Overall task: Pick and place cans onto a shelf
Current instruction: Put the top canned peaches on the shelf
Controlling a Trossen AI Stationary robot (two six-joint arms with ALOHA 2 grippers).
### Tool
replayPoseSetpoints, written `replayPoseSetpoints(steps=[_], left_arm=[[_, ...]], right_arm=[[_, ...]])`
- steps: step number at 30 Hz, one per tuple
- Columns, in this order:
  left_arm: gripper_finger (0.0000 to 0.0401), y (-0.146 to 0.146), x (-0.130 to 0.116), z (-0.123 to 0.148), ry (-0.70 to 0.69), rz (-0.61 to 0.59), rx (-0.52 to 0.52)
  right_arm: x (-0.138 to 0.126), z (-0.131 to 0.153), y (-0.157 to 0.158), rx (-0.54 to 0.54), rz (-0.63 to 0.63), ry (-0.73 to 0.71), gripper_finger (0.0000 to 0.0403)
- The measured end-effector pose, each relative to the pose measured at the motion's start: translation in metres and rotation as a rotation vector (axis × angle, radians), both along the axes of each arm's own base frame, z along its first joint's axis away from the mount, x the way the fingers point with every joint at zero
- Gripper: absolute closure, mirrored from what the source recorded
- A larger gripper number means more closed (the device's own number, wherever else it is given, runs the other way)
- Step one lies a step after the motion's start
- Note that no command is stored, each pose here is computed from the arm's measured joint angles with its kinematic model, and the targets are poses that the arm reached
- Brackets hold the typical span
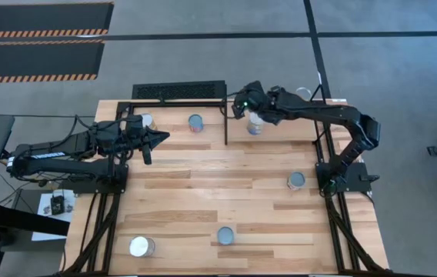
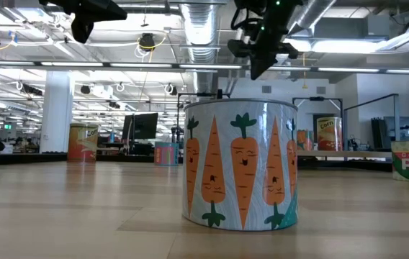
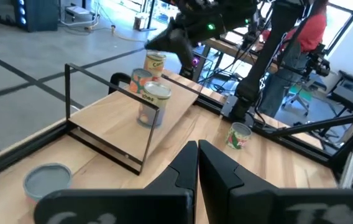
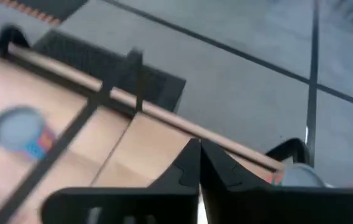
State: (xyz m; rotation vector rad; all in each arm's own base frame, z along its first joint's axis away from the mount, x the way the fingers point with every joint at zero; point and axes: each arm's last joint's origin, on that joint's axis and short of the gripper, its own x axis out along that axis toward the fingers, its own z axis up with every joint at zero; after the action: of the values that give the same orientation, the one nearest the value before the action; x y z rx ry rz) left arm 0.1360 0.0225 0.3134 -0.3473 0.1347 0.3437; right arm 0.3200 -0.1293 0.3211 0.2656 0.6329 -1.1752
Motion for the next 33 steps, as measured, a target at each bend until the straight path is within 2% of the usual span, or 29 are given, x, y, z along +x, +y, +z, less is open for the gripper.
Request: replayPoseSetpoints(steps=[5,9,11,16,20,23,29,33], left_arm=[[0.0401,0.0,0.0,0.0,0.001,-0.001,0.005],[0.0401,0.0,-0.002,0.002,-0.014,-0.002,0.006],[0.0401,0.0,-0.003,0.002,-0.009,-0.005,0.019],[0.0401,0.0,-0.003,0.002,-0.011,-0.006,0.023],[0.0401,0.0,-0.003,0.002,-0.009,-0.006,0.024],[0.0401,0.0,-0.003,0.002,-0.008,-0.005,0.024],[0.0401,0.0,-0.003,0.002,-0.008,-0.001,0.018],[0.0401,0.0,-0.003,0.001,-0.006,0.008,0.008]], right_arm=[[0.002,-0.006,0.026,-0.002,0.075,-0.146,0.0391],[0.001,-0.024,0.056,-0.115,0.092,-0.259,0.0396],[-0.005,-0.033,0.072,-0.133,0.08,-0.329,0.0395],[-0.021,-0.067,0.087,0.046,0.159,-0.325,0.0393],[-0.024,-0.079,0.083,0.129,0.149,-0.32,0.0389],[-0.024,-0.094,0.067,0.151,0.134,-0.256,0.0397],[-0.024,-0.12,0.034,0.268,0.154,-0.151,0.0397],[-0.025,-0.129,0.02,0.276,0.151,-0.105,0.0399]])
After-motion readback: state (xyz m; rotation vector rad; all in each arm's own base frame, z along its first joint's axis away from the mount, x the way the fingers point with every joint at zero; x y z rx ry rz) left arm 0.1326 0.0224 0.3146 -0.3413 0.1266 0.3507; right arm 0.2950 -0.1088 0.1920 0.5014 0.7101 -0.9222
